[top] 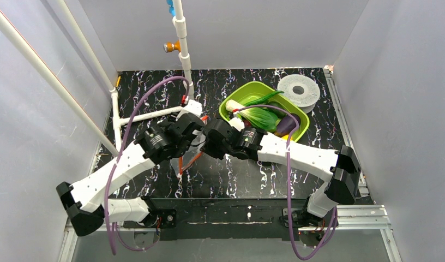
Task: Place the food in the zip-top bag and seal the zipper
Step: Open the zipper of the food storage bag.
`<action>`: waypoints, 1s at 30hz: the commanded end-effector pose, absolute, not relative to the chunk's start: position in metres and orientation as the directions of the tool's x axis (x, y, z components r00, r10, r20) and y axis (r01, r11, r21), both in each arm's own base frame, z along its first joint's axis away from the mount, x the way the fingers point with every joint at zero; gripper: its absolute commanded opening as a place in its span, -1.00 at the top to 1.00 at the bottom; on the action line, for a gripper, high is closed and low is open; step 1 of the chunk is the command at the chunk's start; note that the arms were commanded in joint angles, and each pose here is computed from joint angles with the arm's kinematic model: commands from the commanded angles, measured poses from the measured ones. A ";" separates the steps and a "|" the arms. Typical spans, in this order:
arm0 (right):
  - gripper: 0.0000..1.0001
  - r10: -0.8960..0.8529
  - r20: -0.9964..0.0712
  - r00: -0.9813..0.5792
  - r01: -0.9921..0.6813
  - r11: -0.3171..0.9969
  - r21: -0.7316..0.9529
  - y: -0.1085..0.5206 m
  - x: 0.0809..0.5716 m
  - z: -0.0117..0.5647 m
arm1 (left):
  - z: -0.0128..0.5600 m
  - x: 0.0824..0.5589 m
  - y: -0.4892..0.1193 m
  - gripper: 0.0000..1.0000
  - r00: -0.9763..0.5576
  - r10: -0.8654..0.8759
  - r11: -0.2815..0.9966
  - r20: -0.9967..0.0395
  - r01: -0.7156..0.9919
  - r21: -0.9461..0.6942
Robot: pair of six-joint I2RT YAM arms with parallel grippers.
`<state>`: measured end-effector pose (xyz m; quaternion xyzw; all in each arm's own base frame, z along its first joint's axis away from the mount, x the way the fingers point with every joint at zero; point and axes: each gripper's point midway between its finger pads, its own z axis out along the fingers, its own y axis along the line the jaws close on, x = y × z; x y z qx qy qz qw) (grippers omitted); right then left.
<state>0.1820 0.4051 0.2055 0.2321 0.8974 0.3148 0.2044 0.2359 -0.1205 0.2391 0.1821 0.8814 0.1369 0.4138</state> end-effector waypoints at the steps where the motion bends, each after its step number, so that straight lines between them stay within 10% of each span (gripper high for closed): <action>1: 0.97 0.564 -0.236 -0.792 0.273 0.671 0.689 0.407 0.186 0.215 | 0.277 0.219 -0.107 0.11 -0.537 0.385 0.923 -0.751 0.213 0.320; 10: 0.97 0.520 -0.253 -0.816 0.224 0.687 0.692 0.415 0.185 0.215 | 0.283 0.183 -0.116 -0.07 -0.574 0.220 0.956 -0.789 0.287 0.058; 18: 0.97 0.247 -0.458 -0.854 -0.163 0.709 0.686 0.435 0.179 0.231 | 0.264 0.159 -0.154 -0.14 -0.636 0.164 0.899 -0.754 0.411 -0.152; 30: 0.97 0.192 -0.497 -0.847 -0.256 0.671 0.696 0.437 0.171 0.236 | 0.243 0.169 -0.157 0.46 -0.658 0.171 0.922 -0.733 0.369 -0.116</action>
